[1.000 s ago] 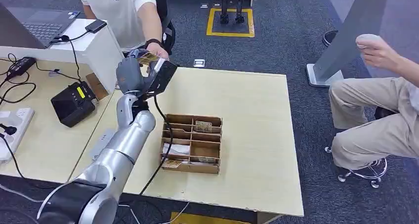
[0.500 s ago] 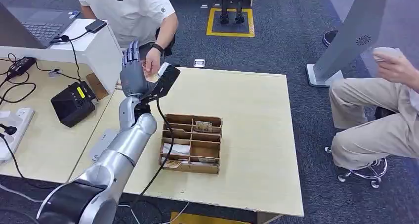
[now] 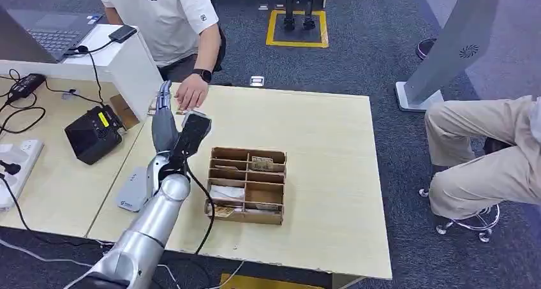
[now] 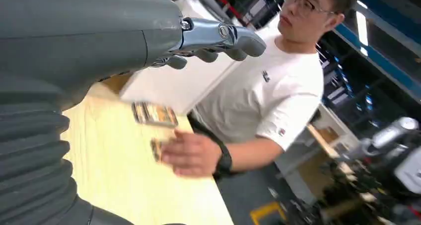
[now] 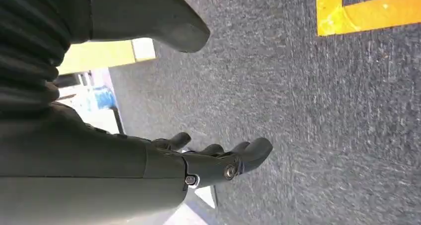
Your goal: Pass the card to the sensor for recognition and then transmit it.
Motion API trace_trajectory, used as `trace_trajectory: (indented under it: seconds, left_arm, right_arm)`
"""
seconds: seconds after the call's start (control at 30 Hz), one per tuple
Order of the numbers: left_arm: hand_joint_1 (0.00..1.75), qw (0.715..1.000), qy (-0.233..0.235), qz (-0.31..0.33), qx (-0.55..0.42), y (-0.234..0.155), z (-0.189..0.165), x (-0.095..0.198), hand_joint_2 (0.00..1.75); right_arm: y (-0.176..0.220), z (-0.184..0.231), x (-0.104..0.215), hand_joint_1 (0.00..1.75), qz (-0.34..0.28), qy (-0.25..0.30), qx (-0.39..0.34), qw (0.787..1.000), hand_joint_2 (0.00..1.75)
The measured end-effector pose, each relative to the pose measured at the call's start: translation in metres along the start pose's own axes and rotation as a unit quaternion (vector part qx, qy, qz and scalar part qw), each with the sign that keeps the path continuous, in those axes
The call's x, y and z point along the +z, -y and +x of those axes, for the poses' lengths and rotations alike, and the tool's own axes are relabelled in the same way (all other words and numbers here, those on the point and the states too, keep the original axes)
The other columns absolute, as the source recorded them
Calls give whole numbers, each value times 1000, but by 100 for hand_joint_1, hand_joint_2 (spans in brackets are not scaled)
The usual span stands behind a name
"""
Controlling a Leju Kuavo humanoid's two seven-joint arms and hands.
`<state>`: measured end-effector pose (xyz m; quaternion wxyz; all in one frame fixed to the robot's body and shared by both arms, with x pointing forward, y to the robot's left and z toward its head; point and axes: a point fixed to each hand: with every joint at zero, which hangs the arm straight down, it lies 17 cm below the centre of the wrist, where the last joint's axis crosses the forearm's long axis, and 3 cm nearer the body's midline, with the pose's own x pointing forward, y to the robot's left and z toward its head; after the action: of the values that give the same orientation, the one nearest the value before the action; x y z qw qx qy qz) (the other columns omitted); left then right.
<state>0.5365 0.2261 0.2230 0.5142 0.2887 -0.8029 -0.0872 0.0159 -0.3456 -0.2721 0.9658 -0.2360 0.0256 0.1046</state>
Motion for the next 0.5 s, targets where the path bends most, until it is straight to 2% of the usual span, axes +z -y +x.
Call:
trace_trajectory:
  seconds: [0.2,0.5]
  left_arm:
    - [0,998,46,5,48,-23,24,46,175]
    - [0,992,83,3,92,-42,49,74,175]
  right_arm:
    - [0,-4,1,0,-2,-3,-7,1000,175]
    - [5,-4,2,0,-7,-1,-13,1000,175]
